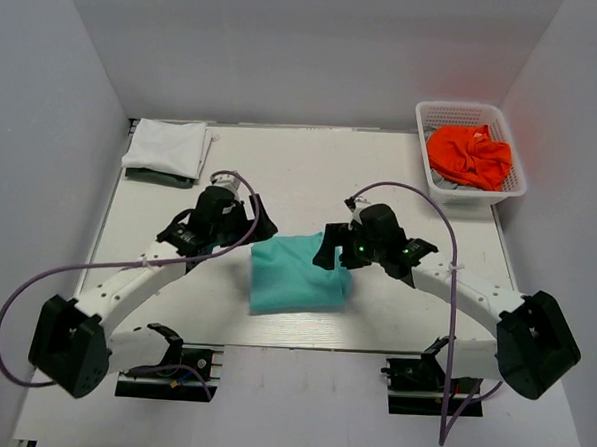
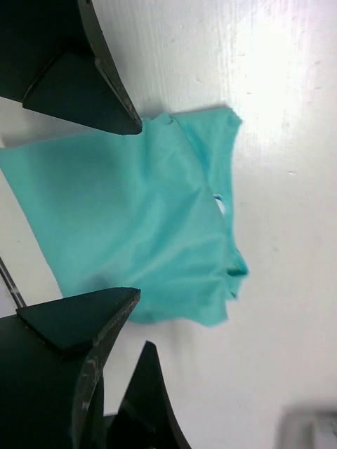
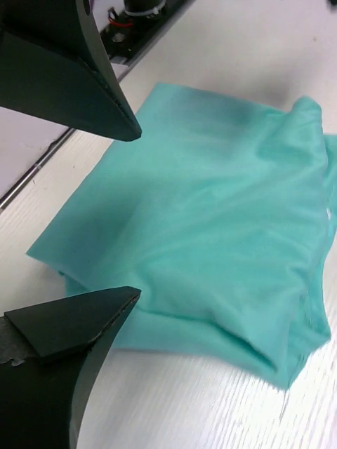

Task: Fold and stack the t-shirts
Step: Smooth out wrinkles on the folded tshirt

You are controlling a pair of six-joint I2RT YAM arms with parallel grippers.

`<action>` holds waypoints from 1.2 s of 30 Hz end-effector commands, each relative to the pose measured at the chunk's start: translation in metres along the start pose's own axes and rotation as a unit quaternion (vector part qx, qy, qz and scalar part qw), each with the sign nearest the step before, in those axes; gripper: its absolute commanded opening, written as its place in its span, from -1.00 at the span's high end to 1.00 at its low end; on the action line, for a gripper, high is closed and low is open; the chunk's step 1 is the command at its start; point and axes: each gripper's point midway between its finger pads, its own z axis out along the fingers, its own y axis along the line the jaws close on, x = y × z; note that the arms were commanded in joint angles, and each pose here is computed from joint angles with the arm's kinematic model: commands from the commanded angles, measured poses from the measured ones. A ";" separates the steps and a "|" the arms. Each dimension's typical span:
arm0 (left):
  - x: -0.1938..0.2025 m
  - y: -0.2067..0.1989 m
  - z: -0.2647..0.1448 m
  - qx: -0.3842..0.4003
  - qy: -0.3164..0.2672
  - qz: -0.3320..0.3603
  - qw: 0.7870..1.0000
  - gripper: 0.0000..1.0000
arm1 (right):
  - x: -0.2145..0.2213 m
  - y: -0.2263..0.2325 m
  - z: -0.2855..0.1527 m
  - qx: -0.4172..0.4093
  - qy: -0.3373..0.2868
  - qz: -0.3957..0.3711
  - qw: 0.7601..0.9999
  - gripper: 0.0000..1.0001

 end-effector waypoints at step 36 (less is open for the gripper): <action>0.059 0.077 0.052 -0.160 0.073 -0.043 0.983 -1.00 | -0.012 0.014 0.020 0.006 0.002 0.030 1.000 1.00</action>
